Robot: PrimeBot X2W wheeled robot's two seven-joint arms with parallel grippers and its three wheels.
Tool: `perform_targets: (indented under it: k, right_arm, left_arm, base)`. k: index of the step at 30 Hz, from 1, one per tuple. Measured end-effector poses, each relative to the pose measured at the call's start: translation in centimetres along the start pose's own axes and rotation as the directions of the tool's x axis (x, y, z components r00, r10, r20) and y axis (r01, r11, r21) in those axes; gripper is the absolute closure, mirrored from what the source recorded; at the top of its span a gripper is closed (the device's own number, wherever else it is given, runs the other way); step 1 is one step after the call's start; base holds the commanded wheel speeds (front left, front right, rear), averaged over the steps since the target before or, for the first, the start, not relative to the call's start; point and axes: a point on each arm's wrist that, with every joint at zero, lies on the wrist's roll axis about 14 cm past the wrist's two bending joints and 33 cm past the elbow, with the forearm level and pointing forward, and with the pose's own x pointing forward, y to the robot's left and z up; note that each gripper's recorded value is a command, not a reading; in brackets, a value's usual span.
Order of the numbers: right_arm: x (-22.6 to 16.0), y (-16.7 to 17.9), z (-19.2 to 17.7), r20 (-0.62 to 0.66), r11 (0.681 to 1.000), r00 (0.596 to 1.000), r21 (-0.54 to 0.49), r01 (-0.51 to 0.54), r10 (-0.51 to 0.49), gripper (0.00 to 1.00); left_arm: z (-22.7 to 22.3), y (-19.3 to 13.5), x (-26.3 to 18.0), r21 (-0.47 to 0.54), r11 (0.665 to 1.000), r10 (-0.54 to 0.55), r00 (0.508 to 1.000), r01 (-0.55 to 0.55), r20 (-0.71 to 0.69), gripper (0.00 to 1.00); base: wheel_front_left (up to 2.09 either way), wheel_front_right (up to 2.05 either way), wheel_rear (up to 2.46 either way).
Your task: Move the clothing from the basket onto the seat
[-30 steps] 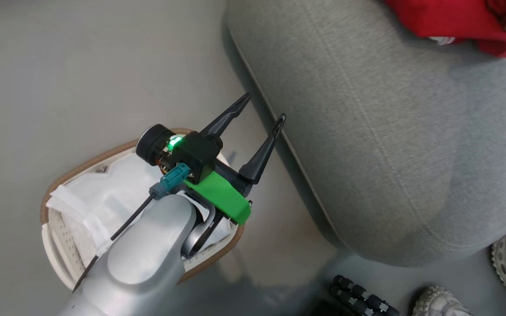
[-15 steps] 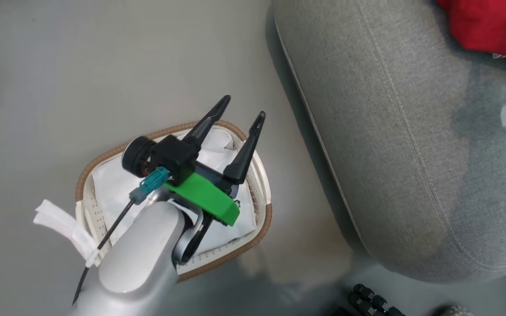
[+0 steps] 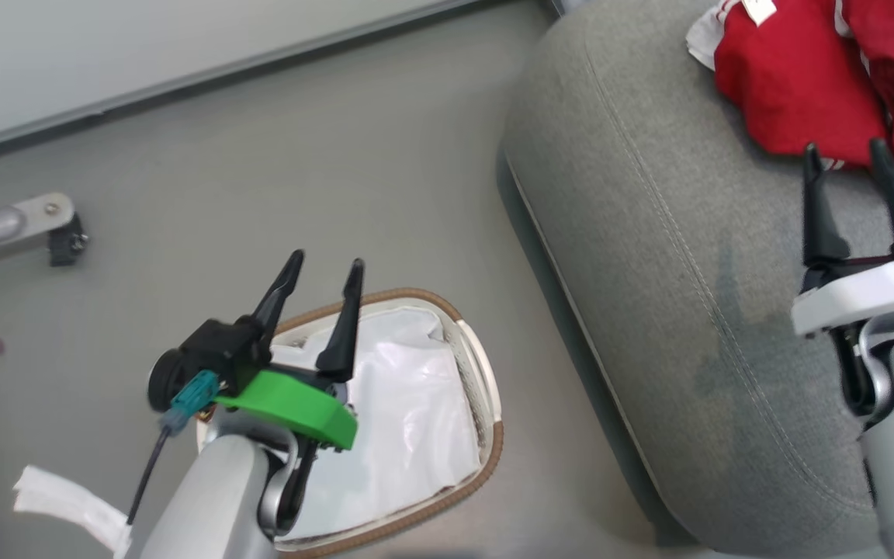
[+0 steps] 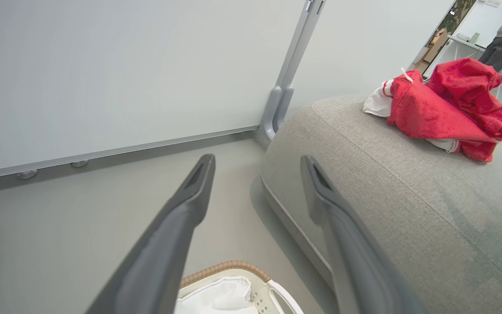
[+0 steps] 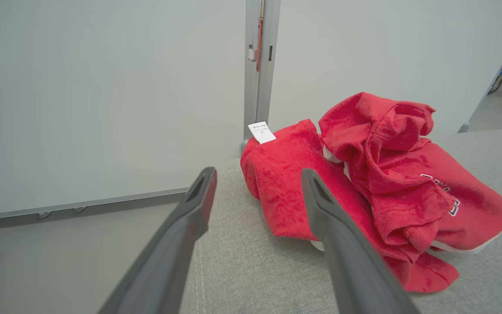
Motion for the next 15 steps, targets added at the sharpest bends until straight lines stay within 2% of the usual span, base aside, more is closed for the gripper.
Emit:
perform_targets:
  k: [7,15]
  right_arm:
    - [-0.4,5.9,-0.8,-0.002,0.991,0.996,0.100,-0.092,0.093,0.00]
    - [-0.9,12.4,-0.9,0.002,0.965,0.975,0.142,-0.219,0.221,0.00]
  left_arm:
    - [2.0,4.8,-4.7,0.056,0.977,0.206,0.978,-0.208,0.042,0.00]
    - [4.5,10.0,-11.3,0.121,0.891,0.425,0.898,-0.437,0.114,0.00]
  base:
    - [0.00,0.00,0.00]
    - [0.00,0.00,0.00]
